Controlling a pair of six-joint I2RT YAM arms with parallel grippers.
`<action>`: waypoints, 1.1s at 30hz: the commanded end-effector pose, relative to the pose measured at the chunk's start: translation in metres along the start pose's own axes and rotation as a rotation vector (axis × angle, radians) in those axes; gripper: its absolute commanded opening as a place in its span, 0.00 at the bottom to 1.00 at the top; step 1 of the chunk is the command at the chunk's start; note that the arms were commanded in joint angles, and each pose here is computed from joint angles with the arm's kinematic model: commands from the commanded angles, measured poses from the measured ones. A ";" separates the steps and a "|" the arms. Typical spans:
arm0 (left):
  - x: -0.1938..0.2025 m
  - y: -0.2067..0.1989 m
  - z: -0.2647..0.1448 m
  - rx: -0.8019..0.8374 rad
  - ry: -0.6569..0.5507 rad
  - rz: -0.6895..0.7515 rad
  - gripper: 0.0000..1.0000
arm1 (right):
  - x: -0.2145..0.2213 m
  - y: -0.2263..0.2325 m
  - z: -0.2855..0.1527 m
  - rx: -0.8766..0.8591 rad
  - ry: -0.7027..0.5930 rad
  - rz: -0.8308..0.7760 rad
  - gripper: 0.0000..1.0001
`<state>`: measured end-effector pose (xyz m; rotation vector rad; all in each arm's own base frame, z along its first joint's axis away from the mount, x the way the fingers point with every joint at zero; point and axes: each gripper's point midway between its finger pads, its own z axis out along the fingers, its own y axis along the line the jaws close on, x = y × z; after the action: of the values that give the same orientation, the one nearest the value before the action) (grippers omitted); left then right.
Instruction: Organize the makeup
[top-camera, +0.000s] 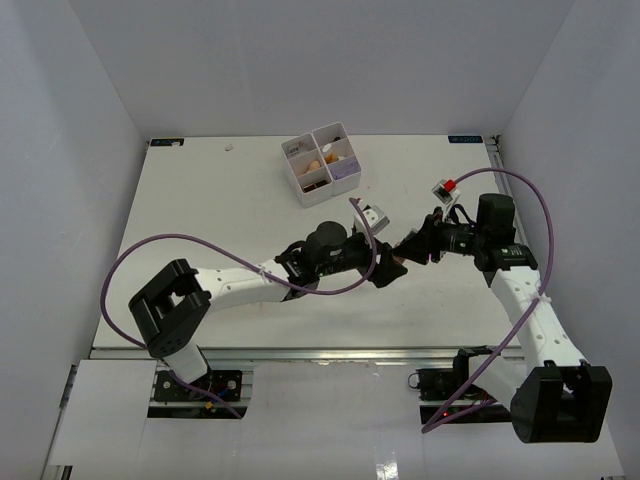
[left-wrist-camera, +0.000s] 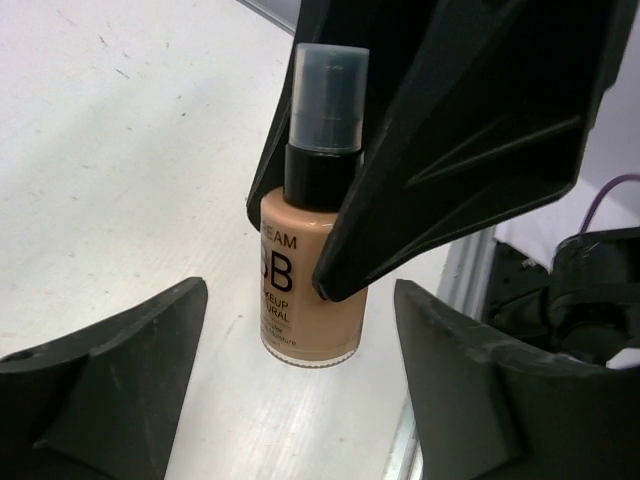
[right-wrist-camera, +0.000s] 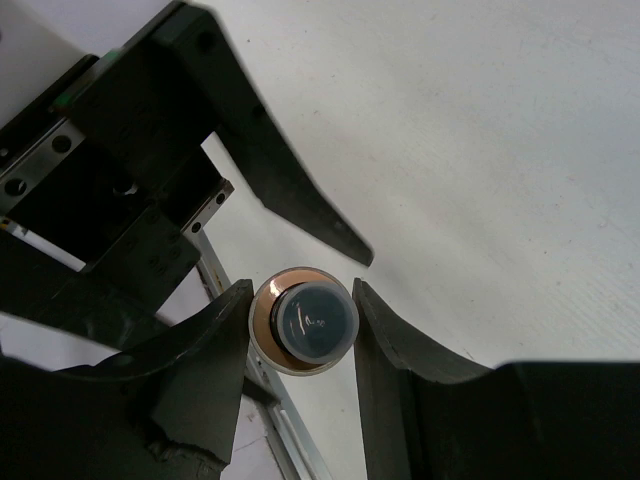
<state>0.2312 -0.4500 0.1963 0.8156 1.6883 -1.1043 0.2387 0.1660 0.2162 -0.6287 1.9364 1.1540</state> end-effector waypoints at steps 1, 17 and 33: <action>-0.027 -0.010 -0.013 0.016 -0.070 0.041 0.98 | -0.021 0.012 -0.008 -0.014 -0.047 -0.122 0.12; -0.003 0.002 -0.063 -0.080 -0.039 0.039 0.98 | -0.029 -0.003 -0.004 0.006 -0.024 -0.115 0.09; -0.035 -0.004 -0.155 -0.202 -0.032 0.087 0.98 | -0.046 -0.030 0.011 0.046 0.019 -0.109 0.09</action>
<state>0.1901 -0.3434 0.2396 0.7569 1.6788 -0.9702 0.2735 0.1592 0.2123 -0.6586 1.9796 1.0889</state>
